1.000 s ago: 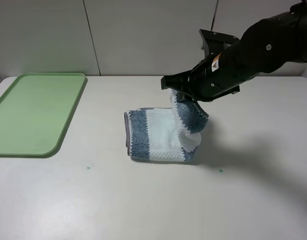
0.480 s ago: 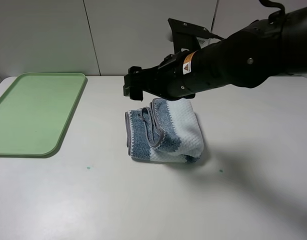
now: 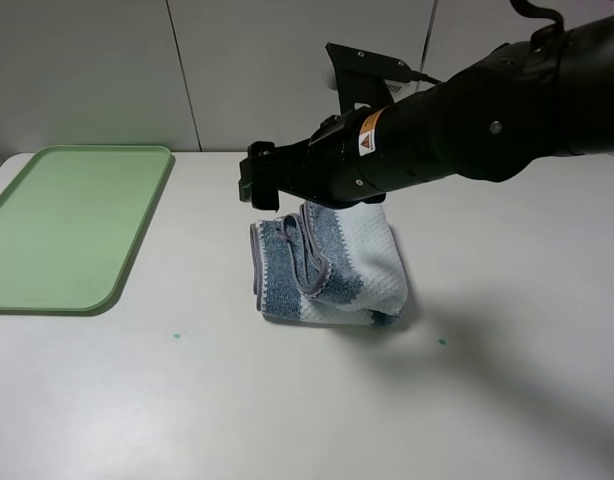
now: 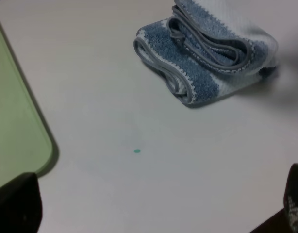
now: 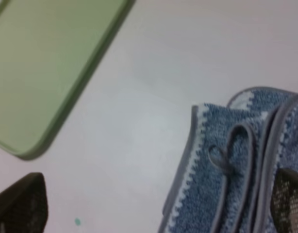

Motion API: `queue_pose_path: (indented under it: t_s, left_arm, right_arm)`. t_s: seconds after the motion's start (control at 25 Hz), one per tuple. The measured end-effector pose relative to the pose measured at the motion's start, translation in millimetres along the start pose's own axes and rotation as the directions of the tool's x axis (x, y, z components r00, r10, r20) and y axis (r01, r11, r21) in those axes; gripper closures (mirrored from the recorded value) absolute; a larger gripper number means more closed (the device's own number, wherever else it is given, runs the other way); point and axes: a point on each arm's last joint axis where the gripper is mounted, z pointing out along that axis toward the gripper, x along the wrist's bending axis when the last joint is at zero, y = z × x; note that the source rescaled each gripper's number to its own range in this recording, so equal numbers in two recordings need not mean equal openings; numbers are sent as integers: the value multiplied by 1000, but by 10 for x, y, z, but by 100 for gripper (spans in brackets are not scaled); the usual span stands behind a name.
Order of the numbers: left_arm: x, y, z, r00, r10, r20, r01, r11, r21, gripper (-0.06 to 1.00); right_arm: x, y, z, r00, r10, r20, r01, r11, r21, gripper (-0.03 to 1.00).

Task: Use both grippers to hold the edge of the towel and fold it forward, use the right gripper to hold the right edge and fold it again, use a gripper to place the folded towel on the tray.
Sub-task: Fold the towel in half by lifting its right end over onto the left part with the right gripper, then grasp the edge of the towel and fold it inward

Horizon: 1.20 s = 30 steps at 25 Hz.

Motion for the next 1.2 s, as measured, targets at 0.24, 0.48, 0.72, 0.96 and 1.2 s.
queue_pose_path:
  t_s: [0.24, 0.48, 0.72, 0.96, 1.2]
  left_arm:
    - [0, 0, 0, 1000, 0, 0, 0, 1000, 0, -6]
    - [0, 0, 0, 1000, 0, 0, 0, 1000, 0, -6]
    - [0, 0, 0, 1000, 0, 0, 0, 1000, 0, -6]
    - [0, 0, 0, 1000, 0, 0, 0, 1000, 0, -6]
    - [0, 0, 0, 1000, 0, 0, 0, 1000, 0, -6]
  right_arm:
    - [-18, -17, 1, 998, -61, 17, 61, 998, 14, -3]
    - [-18, -20, 1, 998, -52, 17, 52, 998, 18, -3]
    - [-14, -12, 1, 1000, 15, 13, -15, 1000, 8, -3]
    - [-35, -53, 0, 999, 1, 36, -3, 999, 53, -3]
    - [-47, -77, -3, 999, -18, 48, 14, 997, 80, -3]
